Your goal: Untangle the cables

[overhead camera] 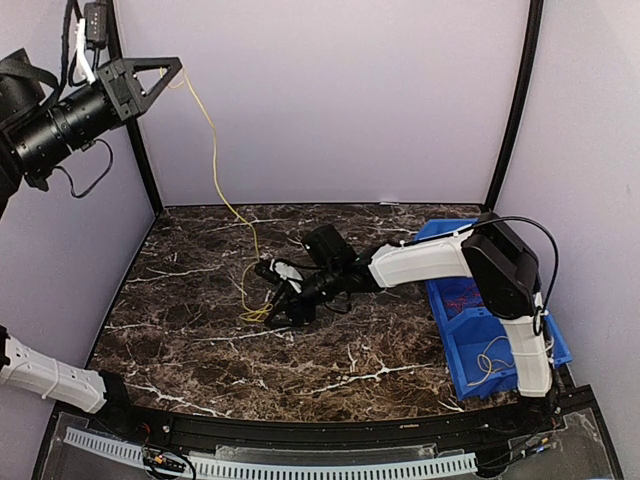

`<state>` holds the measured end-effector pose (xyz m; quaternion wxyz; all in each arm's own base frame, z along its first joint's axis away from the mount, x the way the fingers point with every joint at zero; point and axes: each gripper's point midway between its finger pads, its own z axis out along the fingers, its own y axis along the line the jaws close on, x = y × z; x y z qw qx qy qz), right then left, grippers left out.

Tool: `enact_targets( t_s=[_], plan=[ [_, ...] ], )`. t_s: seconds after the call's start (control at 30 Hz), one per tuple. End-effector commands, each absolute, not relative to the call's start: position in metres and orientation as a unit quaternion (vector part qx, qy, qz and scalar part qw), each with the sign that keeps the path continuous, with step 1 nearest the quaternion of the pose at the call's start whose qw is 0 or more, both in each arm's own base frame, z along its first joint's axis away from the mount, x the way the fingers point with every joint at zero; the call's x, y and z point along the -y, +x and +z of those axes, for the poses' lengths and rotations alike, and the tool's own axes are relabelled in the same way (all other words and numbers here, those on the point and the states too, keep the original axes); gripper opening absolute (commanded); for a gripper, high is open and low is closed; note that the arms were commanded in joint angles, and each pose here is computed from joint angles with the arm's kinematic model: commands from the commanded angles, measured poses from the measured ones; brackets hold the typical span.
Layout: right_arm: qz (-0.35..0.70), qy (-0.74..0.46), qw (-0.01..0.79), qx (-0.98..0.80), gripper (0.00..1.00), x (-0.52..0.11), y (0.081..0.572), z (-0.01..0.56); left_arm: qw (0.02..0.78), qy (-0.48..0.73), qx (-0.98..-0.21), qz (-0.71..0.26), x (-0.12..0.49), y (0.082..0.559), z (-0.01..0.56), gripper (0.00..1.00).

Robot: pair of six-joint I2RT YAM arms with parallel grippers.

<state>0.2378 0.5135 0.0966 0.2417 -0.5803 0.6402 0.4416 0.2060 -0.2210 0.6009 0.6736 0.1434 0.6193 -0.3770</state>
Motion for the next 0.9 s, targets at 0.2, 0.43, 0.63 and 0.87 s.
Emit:
enact_targets(
  t_s=[0.2,0.43,0.63,0.87],
  plan=[
    [0.339,-0.576,0.296,-0.682,0.43,-0.503,0.275,0.075,0.676,0.041,-0.659,-0.328,0.156,0.203,0.522,0.00],
    [0.349,-0.608,0.299,-0.648,0.45,-0.505,0.265,0.085,0.678,-0.037,-0.670,-0.301,0.099,0.189,0.483,0.00],
    [0.362,-0.611,0.289,-0.641,0.45,-0.520,0.265,0.091,0.660,-0.048,-0.691,-0.291,0.089,0.185,0.457,0.00],
    [0.369,-0.620,0.283,-0.632,0.44,-0.534,0.267,0.089,0.649,-0.051,-0.704,-0.284,0.086,0.184,0.446,0.00]
  ],
)
